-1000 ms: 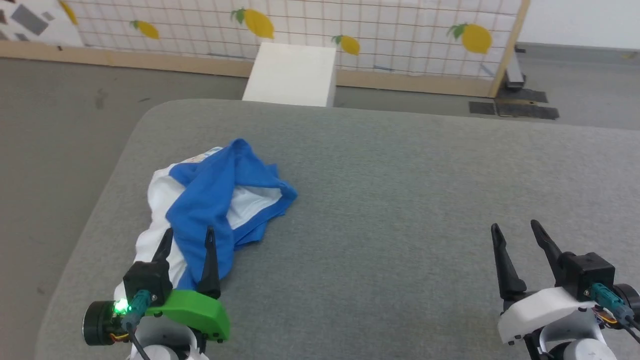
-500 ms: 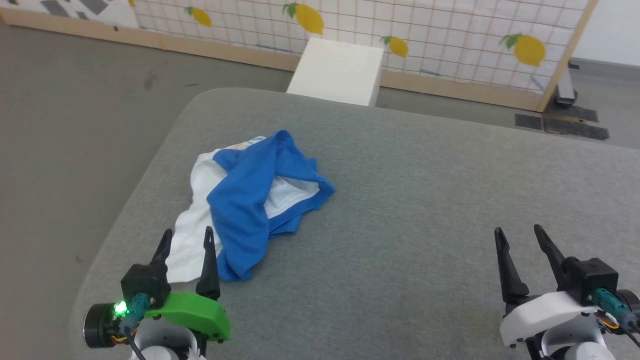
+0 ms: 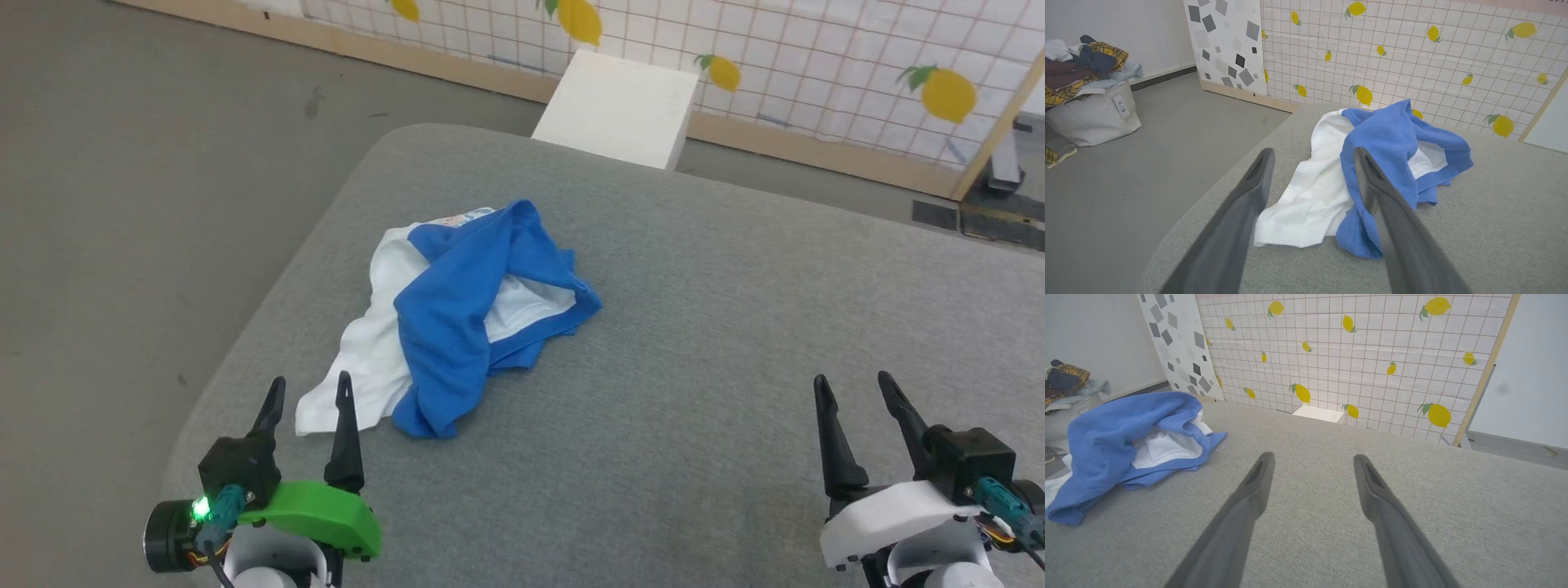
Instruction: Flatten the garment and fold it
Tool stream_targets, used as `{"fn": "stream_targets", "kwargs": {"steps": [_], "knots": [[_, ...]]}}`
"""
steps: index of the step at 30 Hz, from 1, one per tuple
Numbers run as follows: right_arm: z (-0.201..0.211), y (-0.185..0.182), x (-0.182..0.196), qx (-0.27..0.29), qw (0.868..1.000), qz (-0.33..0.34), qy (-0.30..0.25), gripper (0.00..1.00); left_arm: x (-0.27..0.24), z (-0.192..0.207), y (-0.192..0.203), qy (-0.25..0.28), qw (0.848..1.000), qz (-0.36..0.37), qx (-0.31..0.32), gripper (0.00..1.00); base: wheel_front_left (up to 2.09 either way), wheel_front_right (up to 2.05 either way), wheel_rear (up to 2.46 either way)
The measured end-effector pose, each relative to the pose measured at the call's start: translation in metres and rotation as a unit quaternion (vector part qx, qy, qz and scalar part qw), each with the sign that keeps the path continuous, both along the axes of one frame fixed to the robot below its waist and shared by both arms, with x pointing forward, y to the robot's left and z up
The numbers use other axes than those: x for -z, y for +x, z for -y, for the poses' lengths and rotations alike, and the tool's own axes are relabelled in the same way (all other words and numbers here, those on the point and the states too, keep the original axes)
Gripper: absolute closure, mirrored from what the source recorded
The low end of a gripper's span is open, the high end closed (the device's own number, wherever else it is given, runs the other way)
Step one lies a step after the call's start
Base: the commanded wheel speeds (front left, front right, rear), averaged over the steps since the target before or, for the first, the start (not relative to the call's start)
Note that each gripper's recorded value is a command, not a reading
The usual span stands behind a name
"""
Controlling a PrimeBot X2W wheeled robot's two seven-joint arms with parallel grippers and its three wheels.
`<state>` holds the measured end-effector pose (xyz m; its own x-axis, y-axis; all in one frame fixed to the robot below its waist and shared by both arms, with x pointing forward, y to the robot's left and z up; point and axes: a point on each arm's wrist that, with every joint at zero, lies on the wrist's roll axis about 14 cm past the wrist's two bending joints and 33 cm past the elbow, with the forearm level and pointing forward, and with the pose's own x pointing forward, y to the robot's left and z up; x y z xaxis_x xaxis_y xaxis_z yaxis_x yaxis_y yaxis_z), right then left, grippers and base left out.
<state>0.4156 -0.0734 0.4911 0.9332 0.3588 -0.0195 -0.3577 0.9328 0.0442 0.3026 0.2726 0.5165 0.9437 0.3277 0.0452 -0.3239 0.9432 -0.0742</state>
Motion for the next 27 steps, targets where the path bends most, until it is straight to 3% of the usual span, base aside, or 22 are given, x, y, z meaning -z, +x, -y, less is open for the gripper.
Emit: {"fn": "stream_targets", "kwargs": {"steps": [19,27], "knots": [[-0.018,0.005,0.014,-0.022,1.000,-0.014,0.009,0.00,0.003,-0.015,-0.014,-0.012,0.999,0.009,-0.035,0.00,0.00,0.00,0.00],[-0.013,0.006,0.022,-0.016,1.000,-0.023,0.010,0.00,-0.023,-0.008,0.032,-0.015,0.999,0.050,0.014,0.00,0.00,0.00,0.00]]}}
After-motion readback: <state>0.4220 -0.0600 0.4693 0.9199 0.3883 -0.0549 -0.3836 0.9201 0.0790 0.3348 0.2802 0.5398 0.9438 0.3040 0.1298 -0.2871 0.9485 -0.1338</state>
